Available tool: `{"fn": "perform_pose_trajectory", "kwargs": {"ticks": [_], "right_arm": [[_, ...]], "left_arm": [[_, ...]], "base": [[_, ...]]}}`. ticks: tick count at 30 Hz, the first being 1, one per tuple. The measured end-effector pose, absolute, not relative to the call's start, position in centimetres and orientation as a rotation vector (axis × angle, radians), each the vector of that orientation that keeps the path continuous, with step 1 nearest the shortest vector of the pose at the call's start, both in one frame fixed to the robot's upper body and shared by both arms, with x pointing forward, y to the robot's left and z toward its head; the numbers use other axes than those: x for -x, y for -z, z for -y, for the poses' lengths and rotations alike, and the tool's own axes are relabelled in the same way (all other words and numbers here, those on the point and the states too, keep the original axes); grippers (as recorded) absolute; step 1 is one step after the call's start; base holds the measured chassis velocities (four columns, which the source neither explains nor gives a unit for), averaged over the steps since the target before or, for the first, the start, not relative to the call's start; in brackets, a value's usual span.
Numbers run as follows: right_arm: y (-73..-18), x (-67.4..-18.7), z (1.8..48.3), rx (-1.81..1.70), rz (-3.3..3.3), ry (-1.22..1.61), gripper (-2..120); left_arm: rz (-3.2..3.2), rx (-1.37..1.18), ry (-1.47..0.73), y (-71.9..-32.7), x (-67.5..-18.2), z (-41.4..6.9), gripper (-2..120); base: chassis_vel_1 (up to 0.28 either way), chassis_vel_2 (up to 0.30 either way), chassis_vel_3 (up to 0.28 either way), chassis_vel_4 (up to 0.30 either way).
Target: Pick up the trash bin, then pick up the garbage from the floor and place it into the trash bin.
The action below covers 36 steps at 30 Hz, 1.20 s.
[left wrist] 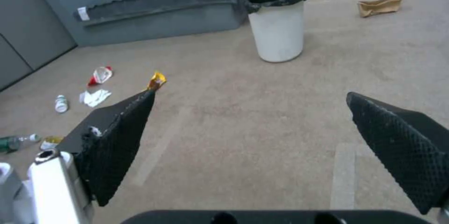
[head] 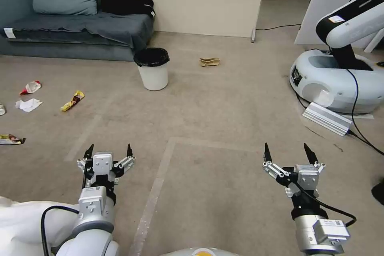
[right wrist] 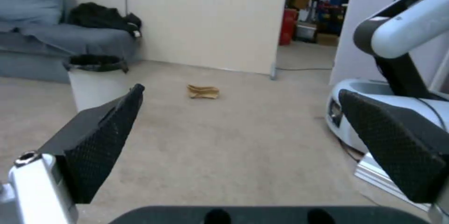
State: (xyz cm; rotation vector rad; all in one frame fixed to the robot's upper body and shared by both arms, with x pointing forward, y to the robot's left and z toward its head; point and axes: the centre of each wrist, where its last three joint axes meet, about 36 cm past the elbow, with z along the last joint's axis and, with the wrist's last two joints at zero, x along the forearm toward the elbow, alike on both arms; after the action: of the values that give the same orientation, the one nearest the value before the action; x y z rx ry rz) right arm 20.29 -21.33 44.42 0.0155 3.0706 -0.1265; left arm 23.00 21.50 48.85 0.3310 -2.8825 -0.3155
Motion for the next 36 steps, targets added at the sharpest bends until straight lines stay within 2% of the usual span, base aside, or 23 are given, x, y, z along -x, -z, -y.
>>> {"fn": "perform_pose_trajectory", "kwargs": {"ticks": [23,36], "right_arm": [[-44.17,-20.37,21.5,0.031,-3.067,0.142,100],[-44.01,-20.37,21.5,0.05,-3.069,0.147,100]], "left_arm": [[2.89,-0.322,0.329,-48.54,-22.92,-21.52,100],[2.887,-0.321,0.332,-48.57,-22.82,-21.51,100]], "base": [[-0.003,0.002,0.002,-0.001],[-0.15,0.152,0.16,-0.162]]}}
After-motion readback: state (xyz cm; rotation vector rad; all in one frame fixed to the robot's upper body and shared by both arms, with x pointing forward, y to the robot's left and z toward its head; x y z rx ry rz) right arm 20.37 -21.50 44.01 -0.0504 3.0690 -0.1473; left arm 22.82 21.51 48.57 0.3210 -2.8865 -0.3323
